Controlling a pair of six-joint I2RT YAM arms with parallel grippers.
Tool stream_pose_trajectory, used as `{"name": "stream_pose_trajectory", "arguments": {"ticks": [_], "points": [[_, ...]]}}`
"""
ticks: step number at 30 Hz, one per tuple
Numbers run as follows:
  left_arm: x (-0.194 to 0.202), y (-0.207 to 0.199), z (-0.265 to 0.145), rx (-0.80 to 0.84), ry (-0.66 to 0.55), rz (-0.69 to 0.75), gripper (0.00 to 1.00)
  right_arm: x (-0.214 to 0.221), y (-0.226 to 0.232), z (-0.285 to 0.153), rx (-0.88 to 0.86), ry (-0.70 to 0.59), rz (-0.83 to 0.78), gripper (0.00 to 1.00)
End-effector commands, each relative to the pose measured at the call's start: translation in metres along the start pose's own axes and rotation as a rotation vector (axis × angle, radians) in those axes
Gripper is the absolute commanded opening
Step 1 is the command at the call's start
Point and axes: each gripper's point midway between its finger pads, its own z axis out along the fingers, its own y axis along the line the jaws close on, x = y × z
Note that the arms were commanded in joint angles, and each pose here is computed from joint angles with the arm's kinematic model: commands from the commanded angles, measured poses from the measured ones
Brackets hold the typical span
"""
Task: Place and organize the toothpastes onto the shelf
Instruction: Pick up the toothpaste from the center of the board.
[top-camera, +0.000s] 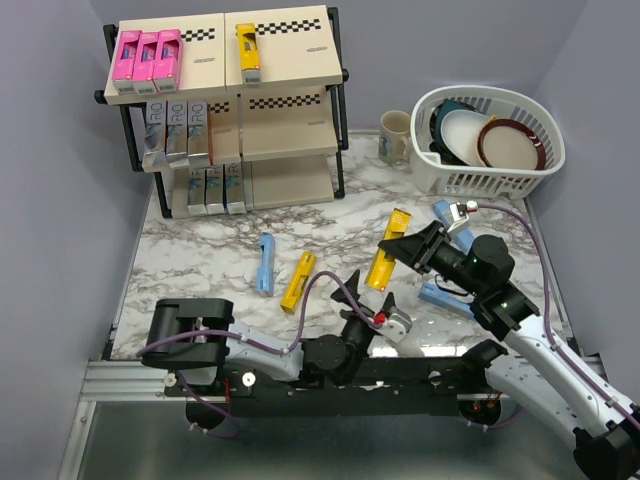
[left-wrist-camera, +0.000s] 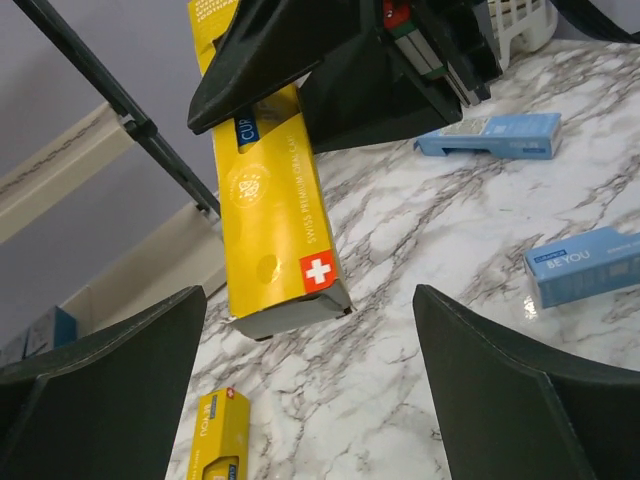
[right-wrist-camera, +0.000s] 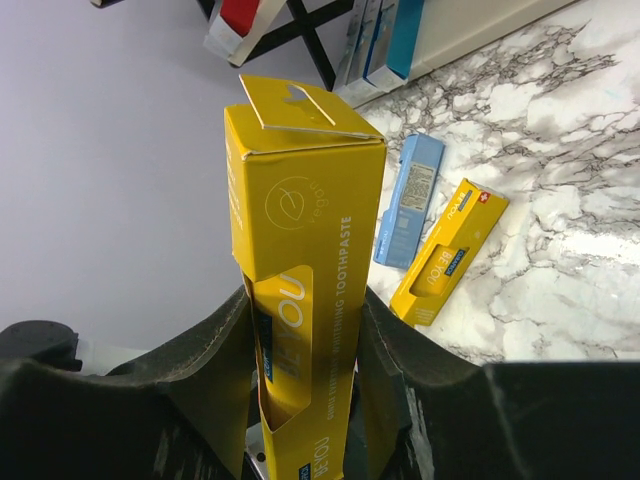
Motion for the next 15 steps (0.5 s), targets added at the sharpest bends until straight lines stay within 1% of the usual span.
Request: {"name": "stream_pose_trajectory", "arguments": {"ticks": [1, 2, 3, 5, 6, 7, 8, 9, 10, 11, 12, 14, 15], "points": [[-0.039, 0.033, 0.002, -0.193, -0.08, -0.295, 0.95, -0.004, -0.002, -0.001, 0.007, -0.026, 0.015, 0.36], [-0.037, 0.032, 0.003, -0.192, -0.08, -0.309, 0.94, -0.003, -0.003, -0.001, 0.01, -0.025, 0.015, 0.36], [-0.037, 0.033, 0.003, -0.192, -0.083, -0.325, 0.9, -0.003, -0.002, -0.002, 0.008, -0.026, 0.013, 0.36], [-0.037, 0.038, 0.002, -0.194, -0.09, -0.383, 0.86, -0.003, -0.002, -0.003, 0.007, -0.025, 0.008, 0.36], [-0.037, 0.039, 0.001, -0.193, -0.091, -0.4, 0.82, -0.003, -0.002, -0.003, 0.006, -0.027, 0.008, 0.36], [-0.04, 0.044, 0.001, -0.194, -0.096, -0.428, 0.81, -0.003, -0.002, -0.003, 0.008, -0.026, 0.007, 0.36], [-0.043, 0.043, 0.002, -0.178, -0.108, -0.479, 0.8, -0.003, -0.002, -0.003, 0.008, -0.026, 0.007, 0.36], [-0.041, 0.037, 0.003, -0.15, -0.091, -0.46, 0.79, -0.003, -0.003, -0.003, 0.008, -0.024, 0.009, 0.36], [-0.048, 0.039, 0.003, -0.13, -0.099, -0.498, 0.79, -0.003, -0.003, -0.002, 0.008, -0.024, 0.009, 0.36], [-0.047, 0.04, 0.007, -0.117, -0.093, -0.514, 0.78, -0.002, -0.003, -0.002, 0.008, -0.019, 0.011, 0.36], [-0.041, 0.024, 0.01, -0.05, -0.069, -0.553, 0.77, -0.002, -0.002, -0.002, 0.004, -0.02, 0.013, 0.36], [-0.04, 0.032, 0.016, -0.037, -0.052, -0.612, 0.77, -0.002, -0.002, -0.002, 0.003, -0.022, 0.011, 0.36], [-0.037, 0.027, 0.016, -0.007, -0.036, -0.614, 0.76, -0.003, -0.001, -0.003, 0.0, -0.025, 0.011, 0.36]]}}
